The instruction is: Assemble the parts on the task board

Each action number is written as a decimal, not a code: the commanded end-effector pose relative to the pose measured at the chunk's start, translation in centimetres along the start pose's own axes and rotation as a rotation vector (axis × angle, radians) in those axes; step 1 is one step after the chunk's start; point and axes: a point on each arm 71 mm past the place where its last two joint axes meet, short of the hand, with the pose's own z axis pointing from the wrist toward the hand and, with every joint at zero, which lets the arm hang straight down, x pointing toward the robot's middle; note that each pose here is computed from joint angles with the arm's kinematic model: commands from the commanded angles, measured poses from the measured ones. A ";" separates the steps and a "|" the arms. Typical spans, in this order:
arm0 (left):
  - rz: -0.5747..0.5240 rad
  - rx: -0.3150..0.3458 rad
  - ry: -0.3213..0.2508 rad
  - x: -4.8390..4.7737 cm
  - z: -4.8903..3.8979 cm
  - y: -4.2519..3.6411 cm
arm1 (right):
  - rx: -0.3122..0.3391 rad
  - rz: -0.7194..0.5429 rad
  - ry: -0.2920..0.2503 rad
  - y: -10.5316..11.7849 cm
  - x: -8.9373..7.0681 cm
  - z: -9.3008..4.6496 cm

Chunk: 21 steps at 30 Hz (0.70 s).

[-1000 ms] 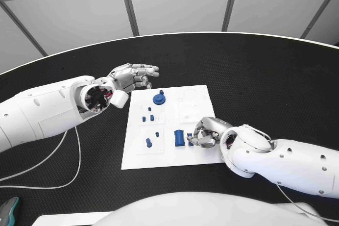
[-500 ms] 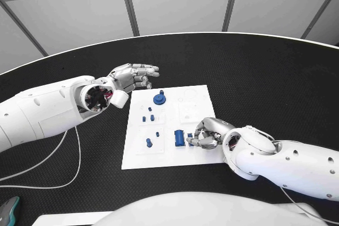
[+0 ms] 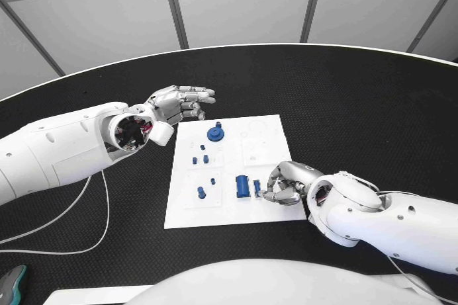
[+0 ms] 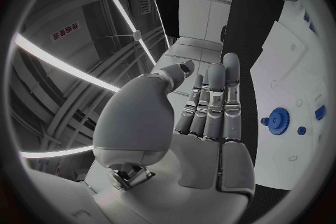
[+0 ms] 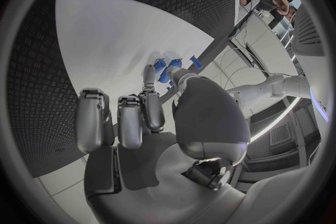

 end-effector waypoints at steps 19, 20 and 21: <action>0.000 0.000 -0.001 0.00 -0.06 -0.01 | 0.026 -0.019 0.005 -0.3 0.3 1.8; 0.000 0.000 -0.001 0.00 -0.07 -0.01 | 0.027 -0.019 0.004 -0.3 0.3 1.9; 0.000 0.000 -0.001 -0.01 -0.07 -0.01 | 0.028 -0.019 0.003 -0.4 0.2 1.9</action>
